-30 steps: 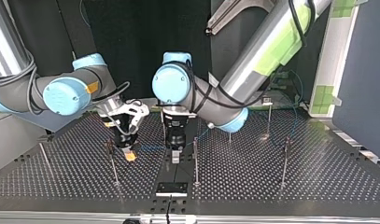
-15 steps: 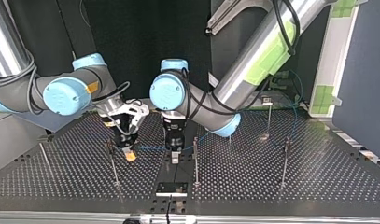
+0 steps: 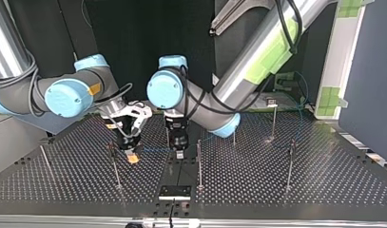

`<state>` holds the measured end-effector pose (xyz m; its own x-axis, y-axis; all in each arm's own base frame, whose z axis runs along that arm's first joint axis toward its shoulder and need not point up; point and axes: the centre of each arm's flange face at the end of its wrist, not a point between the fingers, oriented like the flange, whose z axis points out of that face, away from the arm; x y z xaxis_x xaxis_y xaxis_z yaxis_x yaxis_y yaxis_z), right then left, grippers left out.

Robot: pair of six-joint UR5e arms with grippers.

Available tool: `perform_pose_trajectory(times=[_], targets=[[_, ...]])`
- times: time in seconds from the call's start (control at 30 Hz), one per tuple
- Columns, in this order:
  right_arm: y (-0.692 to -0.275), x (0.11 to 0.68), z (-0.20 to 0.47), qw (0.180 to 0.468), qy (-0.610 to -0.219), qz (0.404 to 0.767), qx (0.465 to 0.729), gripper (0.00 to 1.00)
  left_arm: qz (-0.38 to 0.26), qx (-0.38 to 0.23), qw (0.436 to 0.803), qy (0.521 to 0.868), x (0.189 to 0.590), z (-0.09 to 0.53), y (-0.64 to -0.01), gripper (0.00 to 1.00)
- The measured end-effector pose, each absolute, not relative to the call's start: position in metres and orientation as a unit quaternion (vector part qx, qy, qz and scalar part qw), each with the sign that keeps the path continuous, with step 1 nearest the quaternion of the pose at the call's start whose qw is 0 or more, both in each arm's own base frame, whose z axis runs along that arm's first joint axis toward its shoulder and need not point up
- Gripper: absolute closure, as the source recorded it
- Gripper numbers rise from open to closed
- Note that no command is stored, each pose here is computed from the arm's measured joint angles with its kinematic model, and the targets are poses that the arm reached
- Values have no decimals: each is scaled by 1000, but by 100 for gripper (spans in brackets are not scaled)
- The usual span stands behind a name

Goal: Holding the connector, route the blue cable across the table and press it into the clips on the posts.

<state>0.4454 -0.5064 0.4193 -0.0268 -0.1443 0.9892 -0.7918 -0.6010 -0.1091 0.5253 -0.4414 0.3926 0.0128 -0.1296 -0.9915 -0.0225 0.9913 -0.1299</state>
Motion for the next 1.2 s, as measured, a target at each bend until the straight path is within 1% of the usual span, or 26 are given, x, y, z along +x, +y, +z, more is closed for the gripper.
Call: perform_pose_trajectory(times=[0.23, 0.53, 0.9, 1.2], targets=[[-504, 444, 409, 258, -368, 611, 652, 100, -15, -64, 694, 717, 508, 378, -439, 100], [-496, 438, 378, 250, -383, 589, 666, 100, -25, -80, 704, 706, 487, 382, -436, 100], [-484, 428, 338, 237, -398, 558, 688, 100, -45, -53, 704, 707, 471, 349, -445, 100], [-480, 419, 318, 233, -406, 543, 697, 100, -64, -33, 698, 712, 468, 311, -445, 100]])
